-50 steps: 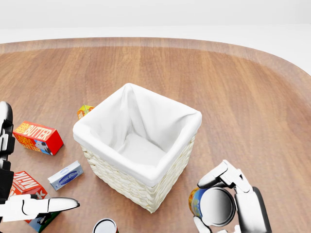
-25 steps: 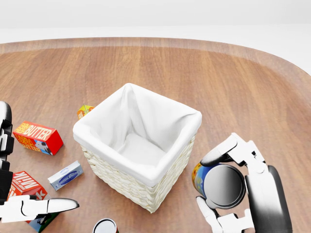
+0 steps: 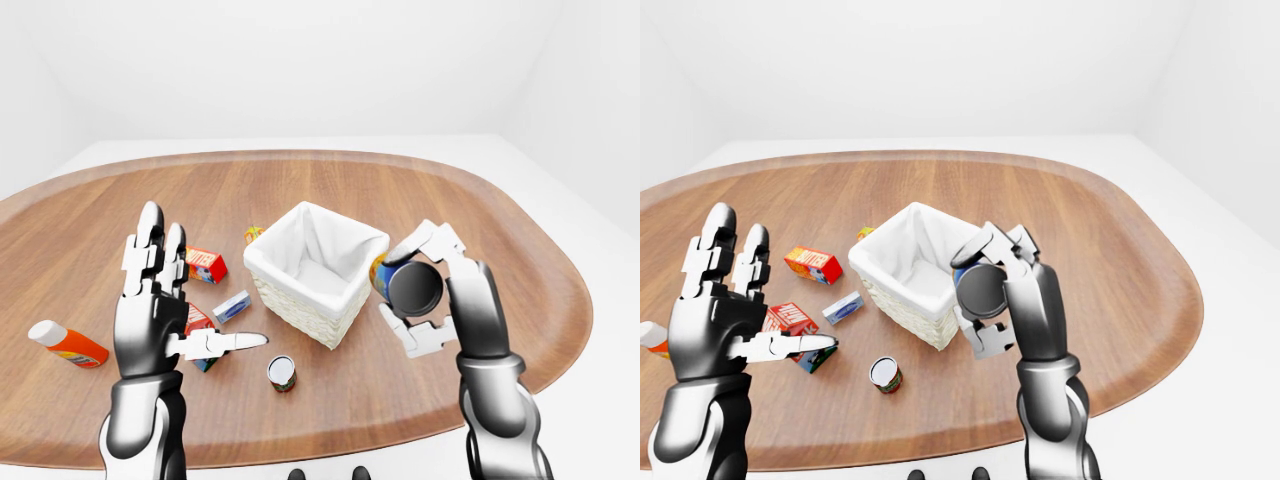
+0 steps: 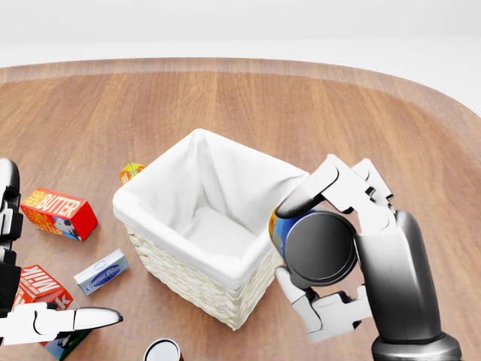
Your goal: Pick up the alphabet soup, and put it in the basket.
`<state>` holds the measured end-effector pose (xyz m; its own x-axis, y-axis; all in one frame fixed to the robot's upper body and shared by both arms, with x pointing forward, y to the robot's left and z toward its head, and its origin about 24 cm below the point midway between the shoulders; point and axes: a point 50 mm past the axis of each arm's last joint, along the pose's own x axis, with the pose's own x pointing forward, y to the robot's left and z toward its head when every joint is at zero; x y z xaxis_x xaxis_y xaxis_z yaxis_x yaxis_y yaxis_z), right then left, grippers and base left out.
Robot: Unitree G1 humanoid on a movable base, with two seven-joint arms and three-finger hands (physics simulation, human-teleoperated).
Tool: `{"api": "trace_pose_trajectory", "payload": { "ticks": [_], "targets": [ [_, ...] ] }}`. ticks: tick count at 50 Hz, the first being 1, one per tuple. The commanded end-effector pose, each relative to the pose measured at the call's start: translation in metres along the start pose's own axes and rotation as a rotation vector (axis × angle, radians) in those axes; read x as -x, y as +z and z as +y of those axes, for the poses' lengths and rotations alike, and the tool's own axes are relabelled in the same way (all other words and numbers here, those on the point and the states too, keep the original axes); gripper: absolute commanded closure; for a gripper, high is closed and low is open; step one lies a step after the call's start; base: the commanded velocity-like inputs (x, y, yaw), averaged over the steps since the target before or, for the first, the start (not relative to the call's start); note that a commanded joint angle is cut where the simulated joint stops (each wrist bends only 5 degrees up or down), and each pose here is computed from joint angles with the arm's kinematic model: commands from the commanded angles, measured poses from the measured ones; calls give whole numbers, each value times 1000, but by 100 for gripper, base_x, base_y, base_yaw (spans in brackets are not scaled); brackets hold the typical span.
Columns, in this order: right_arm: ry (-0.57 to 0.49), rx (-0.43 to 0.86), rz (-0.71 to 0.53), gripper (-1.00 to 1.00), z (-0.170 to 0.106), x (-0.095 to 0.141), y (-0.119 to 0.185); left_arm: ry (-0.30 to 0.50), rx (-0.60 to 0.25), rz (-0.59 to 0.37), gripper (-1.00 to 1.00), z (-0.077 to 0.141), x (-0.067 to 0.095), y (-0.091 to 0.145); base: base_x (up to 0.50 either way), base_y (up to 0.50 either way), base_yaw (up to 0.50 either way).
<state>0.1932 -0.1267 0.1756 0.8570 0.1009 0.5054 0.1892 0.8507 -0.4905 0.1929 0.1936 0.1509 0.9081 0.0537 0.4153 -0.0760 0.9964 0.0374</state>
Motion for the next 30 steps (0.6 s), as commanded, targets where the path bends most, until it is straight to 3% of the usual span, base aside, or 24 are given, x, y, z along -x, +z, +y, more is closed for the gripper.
{"api": "trace_pose_trajectory", "payload": {
  "ticks": [1,14,30],
  "targets": [
    [-20,-19,-104,100,0,-14,17,1,-1,-3,-100,0,0,1,0,0,0],
    [5,1,-147,100,14,-37,20,0,0,-6,-100,1,0,1,0,0,0],
    [34,18,-101,100,32,-70,4,-2,5,0,-100,1,0,0,0,0,0]
  ]
}}
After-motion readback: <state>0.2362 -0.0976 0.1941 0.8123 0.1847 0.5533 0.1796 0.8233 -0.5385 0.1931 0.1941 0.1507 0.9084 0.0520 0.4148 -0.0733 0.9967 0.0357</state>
